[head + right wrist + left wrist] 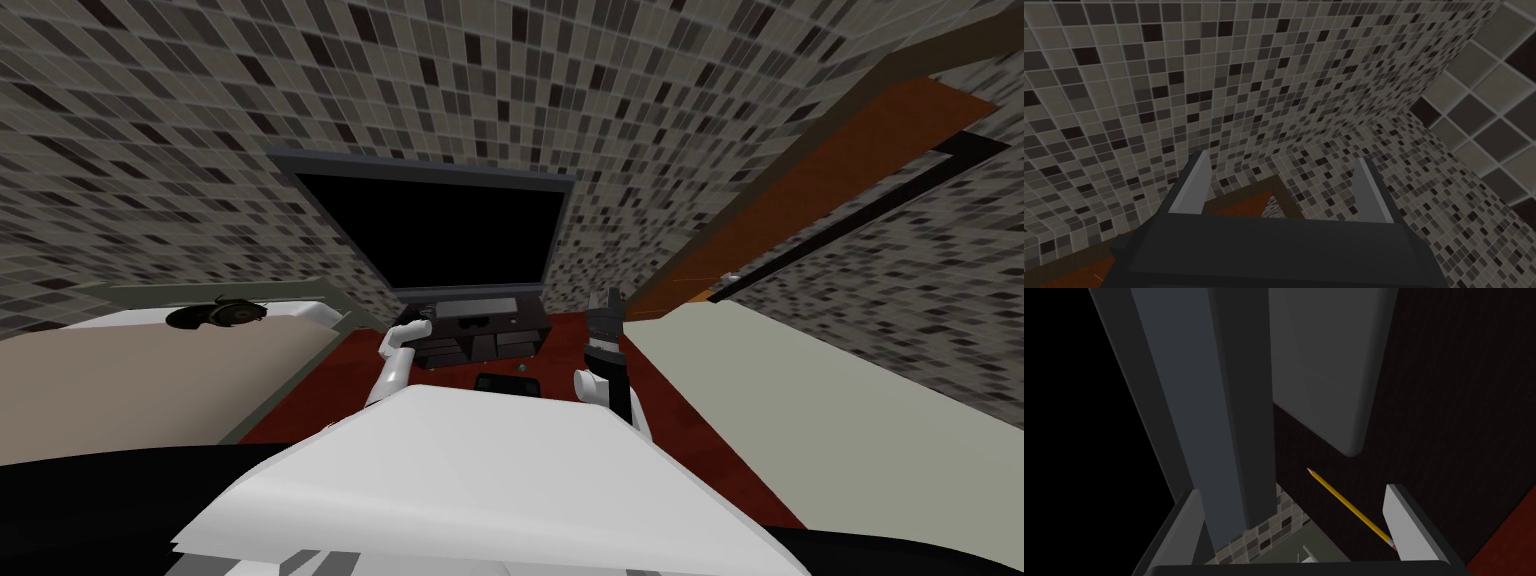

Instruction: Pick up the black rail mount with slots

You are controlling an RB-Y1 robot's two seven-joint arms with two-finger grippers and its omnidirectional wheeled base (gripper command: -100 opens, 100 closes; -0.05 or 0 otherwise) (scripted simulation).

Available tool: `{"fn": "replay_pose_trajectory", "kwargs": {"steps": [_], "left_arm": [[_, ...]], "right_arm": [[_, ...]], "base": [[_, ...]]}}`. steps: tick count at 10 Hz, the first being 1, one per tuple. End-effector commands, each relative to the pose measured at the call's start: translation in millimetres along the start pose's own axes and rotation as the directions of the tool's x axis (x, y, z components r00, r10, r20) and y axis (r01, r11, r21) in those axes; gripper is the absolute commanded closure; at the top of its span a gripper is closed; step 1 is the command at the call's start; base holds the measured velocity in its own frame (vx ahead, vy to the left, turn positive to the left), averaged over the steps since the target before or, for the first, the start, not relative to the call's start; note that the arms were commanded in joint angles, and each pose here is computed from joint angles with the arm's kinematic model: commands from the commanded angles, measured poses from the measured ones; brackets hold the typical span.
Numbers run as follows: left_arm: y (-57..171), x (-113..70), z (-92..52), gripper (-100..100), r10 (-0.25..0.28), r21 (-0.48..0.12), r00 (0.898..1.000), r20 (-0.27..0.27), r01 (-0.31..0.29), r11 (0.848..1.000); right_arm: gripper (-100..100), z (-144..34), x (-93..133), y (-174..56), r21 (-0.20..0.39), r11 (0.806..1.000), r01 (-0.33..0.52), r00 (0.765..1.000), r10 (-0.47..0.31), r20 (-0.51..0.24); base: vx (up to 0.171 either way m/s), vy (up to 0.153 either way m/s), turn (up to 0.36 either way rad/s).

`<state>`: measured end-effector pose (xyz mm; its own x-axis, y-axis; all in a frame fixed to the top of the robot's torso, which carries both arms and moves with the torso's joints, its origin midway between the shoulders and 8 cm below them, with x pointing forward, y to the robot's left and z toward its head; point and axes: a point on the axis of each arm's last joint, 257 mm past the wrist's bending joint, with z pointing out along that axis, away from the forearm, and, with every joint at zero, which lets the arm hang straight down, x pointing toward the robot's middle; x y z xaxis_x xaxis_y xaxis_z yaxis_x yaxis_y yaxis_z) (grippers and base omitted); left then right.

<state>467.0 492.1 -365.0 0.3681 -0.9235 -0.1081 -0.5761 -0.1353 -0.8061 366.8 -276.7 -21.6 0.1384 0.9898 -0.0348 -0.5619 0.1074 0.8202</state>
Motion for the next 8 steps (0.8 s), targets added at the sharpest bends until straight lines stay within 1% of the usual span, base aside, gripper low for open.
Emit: {"fn": "replay_pose_trajectory", "kwargs": {"steps": [1,2,3,5,6,7,8], "left_arm": [[16.2,-1.3,6.8,-100,0.008,-0.061,1.000,-0.001,-0.008,0.998],[24.9,-1.6,8.5,-100,0.007,-0.079,1.000,-0.001,-0.007,0.997],[41.6,-2.9,12.3,-100,0.012,-0.140,1.000,-0.003,-0.013,0.990],[59.1,-4.2,15.1,-100,0.018,-0.202,1.000,-0.005,-0.018,0.979],[73.3,-5.4,16.9,-100,0.023,-0.253,1.000,-0.008,-0.024,0.967],[74.4,-5.3,16.5,-100,0.023,-0.257,1.000,-0.009,-0.024,0.966],[88.4,-6.2,17.1,-100,0.027,-0.309,1.000,-0.013,-0.029,0.951]], "right_arm": [[0,0.0,0.0,0.0,0.000,1.000,0.000,1.000,0.000,0.000],[0,0.0,0.0,0.0,0.000,1.000,0.000,1.000,0.000,0.000],[0,0.0,0.0,0.0,0.000,1.000,0.000,1.000,0.000,0.000],[0,0.0,0.0,0.0,0.000,1.000,0.000,1.000,0.000,0.000],[0,0.0,0.0,0.0,0.000,1.000,0.000,1.000,0.000,0.000],[0,0.0,0.0,0.0,0.000,1.000,0.000,1.000,0.000,0.000],[0,0.0,0.0,0.0,0.000,1.000,0.000,1.000,0.000,0.000]], "base": [[0.086,-0.116,0.020],[0.074,-0.089,0.016],[0.071,-0.112,0.021],[0.080,-0.169,0.025],[0.073,-0.127,0.011],[0.059,-0.081,0.008],[0.075,-0.078,0.011]]}}
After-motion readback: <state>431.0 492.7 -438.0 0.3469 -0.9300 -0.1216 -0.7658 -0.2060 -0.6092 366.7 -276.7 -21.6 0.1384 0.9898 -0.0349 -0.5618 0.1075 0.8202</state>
